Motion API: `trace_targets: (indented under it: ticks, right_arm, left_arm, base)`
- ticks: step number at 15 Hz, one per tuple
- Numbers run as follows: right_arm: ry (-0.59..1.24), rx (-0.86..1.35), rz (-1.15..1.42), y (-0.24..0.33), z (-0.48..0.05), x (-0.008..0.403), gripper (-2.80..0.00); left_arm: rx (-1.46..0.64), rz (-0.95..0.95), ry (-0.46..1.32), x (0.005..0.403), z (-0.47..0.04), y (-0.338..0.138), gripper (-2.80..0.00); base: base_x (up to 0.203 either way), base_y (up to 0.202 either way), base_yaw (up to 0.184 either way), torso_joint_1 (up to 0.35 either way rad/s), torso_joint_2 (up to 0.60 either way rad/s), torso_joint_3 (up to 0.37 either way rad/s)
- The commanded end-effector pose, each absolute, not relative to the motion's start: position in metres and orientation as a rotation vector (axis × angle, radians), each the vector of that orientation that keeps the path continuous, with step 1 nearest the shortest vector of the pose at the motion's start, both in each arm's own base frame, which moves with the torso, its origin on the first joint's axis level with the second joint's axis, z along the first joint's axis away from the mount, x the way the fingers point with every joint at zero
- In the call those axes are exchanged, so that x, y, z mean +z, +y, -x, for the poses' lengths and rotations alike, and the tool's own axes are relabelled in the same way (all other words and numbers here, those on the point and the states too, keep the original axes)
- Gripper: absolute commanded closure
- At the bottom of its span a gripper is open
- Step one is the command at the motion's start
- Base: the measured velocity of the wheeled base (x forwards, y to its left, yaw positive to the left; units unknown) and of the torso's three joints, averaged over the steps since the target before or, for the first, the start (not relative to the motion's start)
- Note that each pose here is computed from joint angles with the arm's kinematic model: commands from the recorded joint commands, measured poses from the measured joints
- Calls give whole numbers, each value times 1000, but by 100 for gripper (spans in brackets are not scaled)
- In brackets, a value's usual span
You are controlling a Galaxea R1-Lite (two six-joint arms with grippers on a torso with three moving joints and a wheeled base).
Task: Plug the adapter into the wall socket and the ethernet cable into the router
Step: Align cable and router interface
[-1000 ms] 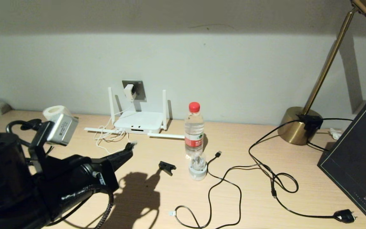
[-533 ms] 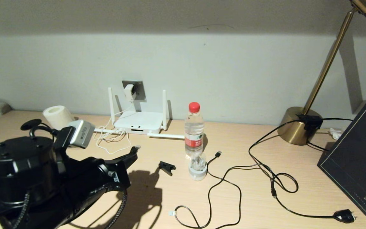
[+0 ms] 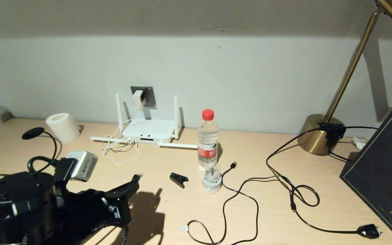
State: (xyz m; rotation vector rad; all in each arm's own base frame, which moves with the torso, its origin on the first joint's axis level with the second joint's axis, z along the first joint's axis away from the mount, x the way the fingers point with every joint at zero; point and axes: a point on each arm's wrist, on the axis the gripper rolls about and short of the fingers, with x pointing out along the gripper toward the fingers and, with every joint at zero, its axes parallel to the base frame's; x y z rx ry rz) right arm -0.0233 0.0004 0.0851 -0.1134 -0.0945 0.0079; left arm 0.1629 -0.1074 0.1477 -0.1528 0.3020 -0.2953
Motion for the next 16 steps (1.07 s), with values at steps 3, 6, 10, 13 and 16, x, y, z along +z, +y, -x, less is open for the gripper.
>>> trace_targets:
  ticks: [3, 6, 10, 13, 16]
  right_arm:
    - [-54, 26, 129, 1, 20, 75, 0]
    - [-56, 20, 37, 1, 20, 75, 0]
    - [-56, 21, 35, 1, 20, 75, 0]
    - [-56, 21, 35, 1, 20, 75, 0]
    - [-56, 21, 35, 1, 20, 75, 0]
  left_arm:
    - [-250, 92, 266, 150, -158, -97, 0]
    - [-177, 63, 272, 147, -164, -88, 0]
    - [-76, 68, 330, 136, -199, -78, 0]
    - [-60, 62, 349, 126, -233, -67, 0]
    - [-71, 12, 310, 111, -253, -70, 0]
  base:
    - [0, 0, 0, 0, 0, 0]
    - [0, 0, 0, 0, 0, 0]
    - [0, 0, 0, 0, 0, 0]
    - [0, 0, 0, 0, 0, 0]
    - [0, 0, 0, 0, 0, 0]
